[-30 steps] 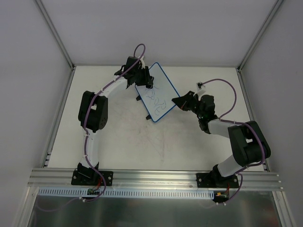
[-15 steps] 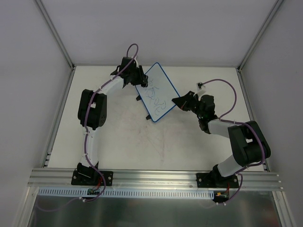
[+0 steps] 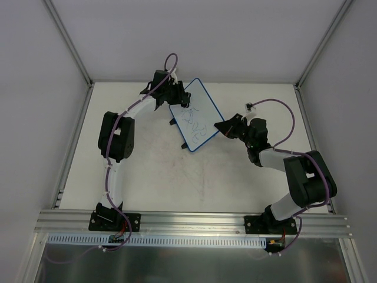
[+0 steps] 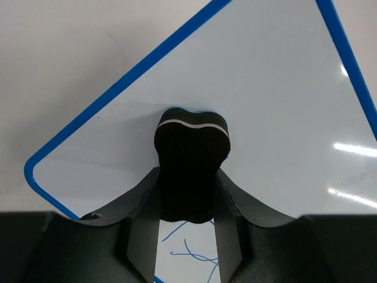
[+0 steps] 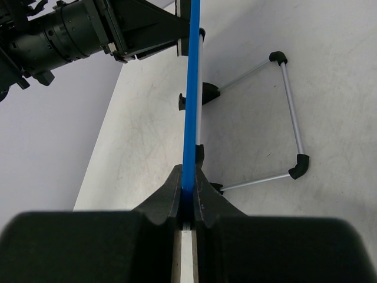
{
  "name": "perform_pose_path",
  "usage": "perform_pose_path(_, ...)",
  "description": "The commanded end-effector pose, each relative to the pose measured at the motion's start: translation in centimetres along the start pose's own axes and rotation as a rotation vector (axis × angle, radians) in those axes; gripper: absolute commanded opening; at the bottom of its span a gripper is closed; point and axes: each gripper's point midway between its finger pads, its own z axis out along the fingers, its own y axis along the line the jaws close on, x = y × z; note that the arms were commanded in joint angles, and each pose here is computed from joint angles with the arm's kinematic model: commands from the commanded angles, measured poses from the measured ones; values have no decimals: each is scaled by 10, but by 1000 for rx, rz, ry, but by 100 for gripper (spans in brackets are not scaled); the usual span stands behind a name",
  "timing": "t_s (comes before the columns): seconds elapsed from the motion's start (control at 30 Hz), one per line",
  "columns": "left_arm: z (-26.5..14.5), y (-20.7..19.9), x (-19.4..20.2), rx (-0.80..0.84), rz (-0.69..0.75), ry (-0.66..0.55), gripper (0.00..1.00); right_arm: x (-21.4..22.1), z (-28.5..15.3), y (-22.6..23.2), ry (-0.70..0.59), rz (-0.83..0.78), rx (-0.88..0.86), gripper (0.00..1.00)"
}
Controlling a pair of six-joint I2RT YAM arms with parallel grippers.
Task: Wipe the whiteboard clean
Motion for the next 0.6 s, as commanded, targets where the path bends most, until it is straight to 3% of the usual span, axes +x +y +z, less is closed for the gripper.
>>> perform_pose_path(0.0, 6, -75, 42, 234, 85, 103, 0, -8, 6, 30, -3, -121, -127, 0)
perform_pose_path(0.2, 8, -111, 75, 306, 216, 150, 0, -8, 6, 31, -3, -123, -129, 0)
perform_pose_path(0.57, -6, -123, 96, 335, 278, 181, 0, -7, 7, 34, 0, -134, -136, 0)
